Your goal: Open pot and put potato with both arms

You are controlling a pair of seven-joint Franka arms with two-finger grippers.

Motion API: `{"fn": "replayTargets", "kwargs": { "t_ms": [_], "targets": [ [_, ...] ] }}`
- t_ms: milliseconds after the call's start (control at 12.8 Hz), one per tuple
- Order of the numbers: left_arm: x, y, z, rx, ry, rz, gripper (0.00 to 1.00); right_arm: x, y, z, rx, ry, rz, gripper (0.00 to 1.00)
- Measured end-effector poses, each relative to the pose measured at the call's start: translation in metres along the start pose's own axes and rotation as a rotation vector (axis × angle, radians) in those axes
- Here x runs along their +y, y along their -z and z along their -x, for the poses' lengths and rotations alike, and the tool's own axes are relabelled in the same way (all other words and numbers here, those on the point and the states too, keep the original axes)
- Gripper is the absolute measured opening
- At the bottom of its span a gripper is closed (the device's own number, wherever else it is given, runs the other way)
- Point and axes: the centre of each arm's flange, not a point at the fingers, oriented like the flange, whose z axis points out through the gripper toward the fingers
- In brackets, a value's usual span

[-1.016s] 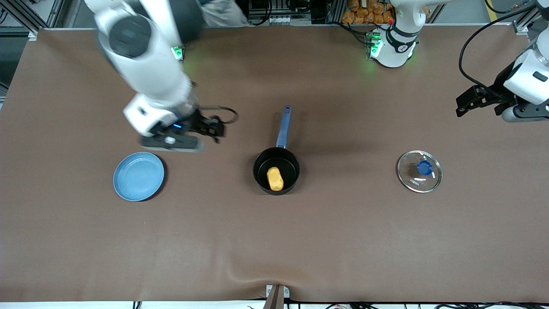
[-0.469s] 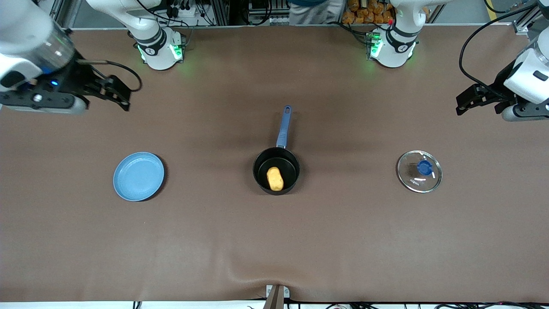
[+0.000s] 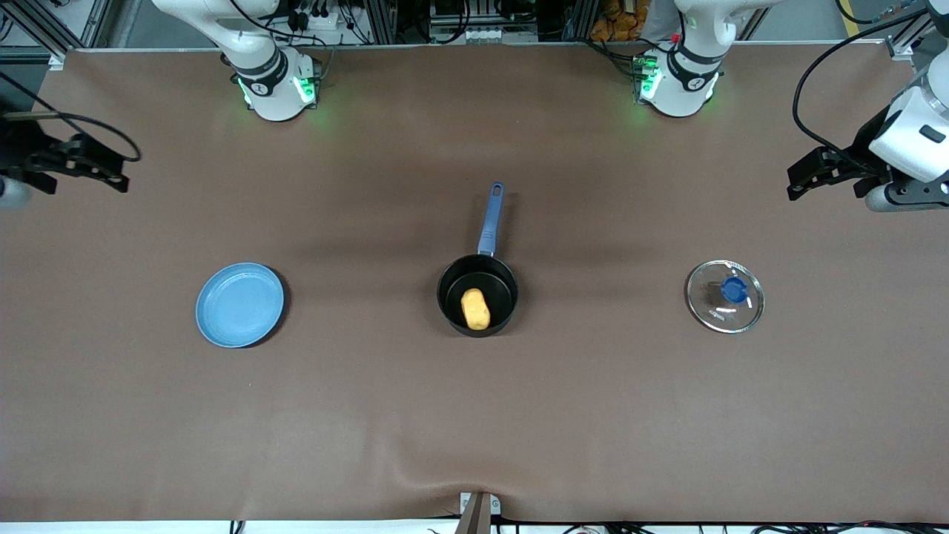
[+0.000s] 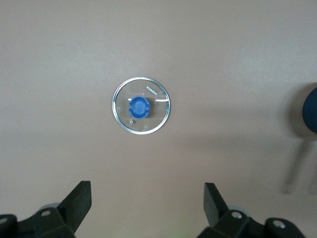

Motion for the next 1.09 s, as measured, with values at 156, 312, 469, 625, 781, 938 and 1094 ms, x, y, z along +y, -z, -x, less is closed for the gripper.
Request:
{"fn": "replayTargets", "kwargs": {
  "t_ms": [156,312,469,625,781,938,1094],
  "targets": [
    [0.0,0.0,0.0,0.0,0.0,0.0,1.0,0.011,-0.013,-0.004,-0.014,-0.014,-0.023,1.0],
    [0.001,0.0,0.0,-0.001,-0.002,0.0,1.0,0.008,-0.016,-0.005,-0.019,-0.009,-0.023,1.0],
    [0.002,-0.001,0.0,-0.002,-0.003,0.0,1.0,0.006,-0.019,-0.004,-0.03,-0.005,-0.023,1.0],
    [0.002,-0.001,0.0,-0.002,-0.003,0.0,1.0,0.008,-0.028,-0.004,-0.053,-0.01,-0.019,1.0],
    [0.002,-0.002,-0.001,-0.003,-0.005,0.0,1.0,0.018,-0.039,-0.005,-0.072,-0.009,-0.019,1.0],
    [0.001,-0.004,-0.002,-0.008,-0.005,0.001,1.0,0.023,-0.044,-0.004,-0.056,-0.005,-0.021,1.0],
    [0.001,-0.005,-0.003,-0.009,-0.004,0.001,1.0,0.021,-0.052,0.01,-0.029,-0.002,-0.02,1.0]
  ]
}}
